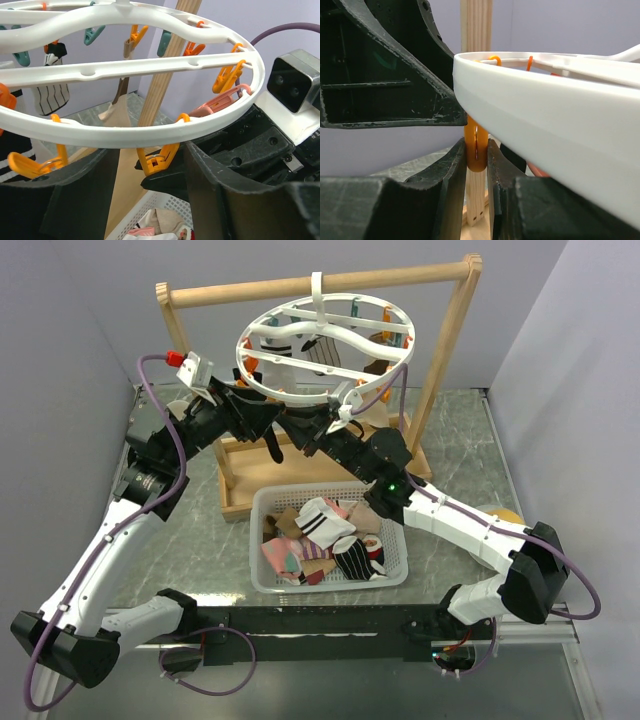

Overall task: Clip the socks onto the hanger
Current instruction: Open the clamp at the hanger.

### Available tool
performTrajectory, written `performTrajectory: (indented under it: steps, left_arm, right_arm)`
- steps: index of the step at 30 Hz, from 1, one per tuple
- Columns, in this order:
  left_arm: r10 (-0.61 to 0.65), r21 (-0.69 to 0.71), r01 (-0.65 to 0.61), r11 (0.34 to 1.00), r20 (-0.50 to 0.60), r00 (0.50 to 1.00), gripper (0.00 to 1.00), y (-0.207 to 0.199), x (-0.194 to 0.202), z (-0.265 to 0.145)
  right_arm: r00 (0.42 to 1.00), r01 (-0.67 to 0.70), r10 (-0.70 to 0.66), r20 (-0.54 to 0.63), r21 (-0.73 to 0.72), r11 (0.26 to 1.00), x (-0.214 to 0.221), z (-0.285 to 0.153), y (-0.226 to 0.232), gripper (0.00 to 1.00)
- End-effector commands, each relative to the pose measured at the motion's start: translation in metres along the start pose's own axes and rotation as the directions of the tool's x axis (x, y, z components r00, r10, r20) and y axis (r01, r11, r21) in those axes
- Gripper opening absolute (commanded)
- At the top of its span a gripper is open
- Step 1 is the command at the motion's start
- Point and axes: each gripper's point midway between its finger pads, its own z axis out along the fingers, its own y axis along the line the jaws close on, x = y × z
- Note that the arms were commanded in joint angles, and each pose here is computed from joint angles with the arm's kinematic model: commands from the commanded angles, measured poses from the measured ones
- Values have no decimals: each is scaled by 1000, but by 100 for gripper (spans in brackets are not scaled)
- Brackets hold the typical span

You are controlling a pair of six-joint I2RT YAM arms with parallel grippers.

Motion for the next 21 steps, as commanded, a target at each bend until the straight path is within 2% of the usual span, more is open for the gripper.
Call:
performTrajectory:
  steps: [1,7,8,14,17,18,19,21]
  left_arm:
    - [31,31,-34,999,107,994,56,-14,-36,1]
    - [11,26,-14,1000,101,995,34,-12,-32,2]
    - [10,24,-13,1000,103,995,27,-12,-33,2]
    - [-4,30,0,1000,111,994,1,-14,-36,3]
    - [-18,39,14,999,104,994,1,-15,-33,2]
    - [-20,41,16,999,104,994,1,-15,-34,1]
    - [-19,44,15,999,104,994,1,-16,-34,1]
    - [-18,42,14,999,106,994,1,-16,-35,0]
  right_arm:
    - [998,3,-2,70,-6,1000,-27,9,4,0]
    - [998,1,-1,67,-11,1000,-25,12,5,1]
    - [998,2,-1,69,-11,1000,-26,13,5,1]
    - [997,-22,23,68,-15,1000,-25,16,7,3]
    - [998,-24,25,63,-15,1000,-23,16,7,13]
    - [998,-24,25,64,-10,1000,-24,16,6,25]
    - [998,-23,24,62,-4,1000,-23,14,6,30]
    - [998,-17,17,65,6,1000,-27,9,4,35]
